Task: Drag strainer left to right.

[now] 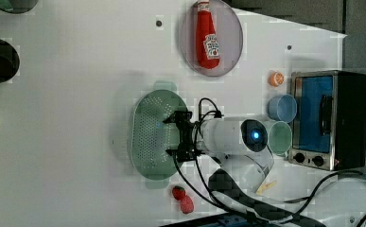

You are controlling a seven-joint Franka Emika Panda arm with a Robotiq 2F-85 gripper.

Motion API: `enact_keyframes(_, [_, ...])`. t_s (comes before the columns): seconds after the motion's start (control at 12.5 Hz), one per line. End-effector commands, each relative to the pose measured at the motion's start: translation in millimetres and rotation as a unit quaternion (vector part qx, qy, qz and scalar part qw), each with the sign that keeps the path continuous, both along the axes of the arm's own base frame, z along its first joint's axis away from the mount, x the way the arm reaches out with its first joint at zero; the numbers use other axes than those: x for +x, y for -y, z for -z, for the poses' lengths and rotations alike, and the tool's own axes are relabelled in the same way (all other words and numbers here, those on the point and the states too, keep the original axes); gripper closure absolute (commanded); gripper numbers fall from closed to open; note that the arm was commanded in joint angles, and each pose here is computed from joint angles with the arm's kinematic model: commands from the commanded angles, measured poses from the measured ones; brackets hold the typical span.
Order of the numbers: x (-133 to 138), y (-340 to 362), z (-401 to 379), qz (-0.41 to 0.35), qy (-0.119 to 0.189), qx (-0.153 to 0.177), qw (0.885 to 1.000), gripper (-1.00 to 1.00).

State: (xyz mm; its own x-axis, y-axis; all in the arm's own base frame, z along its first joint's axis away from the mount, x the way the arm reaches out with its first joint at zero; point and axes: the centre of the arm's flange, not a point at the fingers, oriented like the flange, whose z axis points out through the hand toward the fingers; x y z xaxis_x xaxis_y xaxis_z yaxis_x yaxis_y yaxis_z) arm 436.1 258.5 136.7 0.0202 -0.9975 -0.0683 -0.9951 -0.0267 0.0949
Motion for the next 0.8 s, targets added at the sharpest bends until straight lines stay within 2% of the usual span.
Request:
enact_keyframes(0.08, [22,31,-24,0.014,0.024,-0.005,1.0,-1.0])
enact_keyframes(0.8, [27,131,-23,0.009,0.016,-0.024,1.0,-1.0])
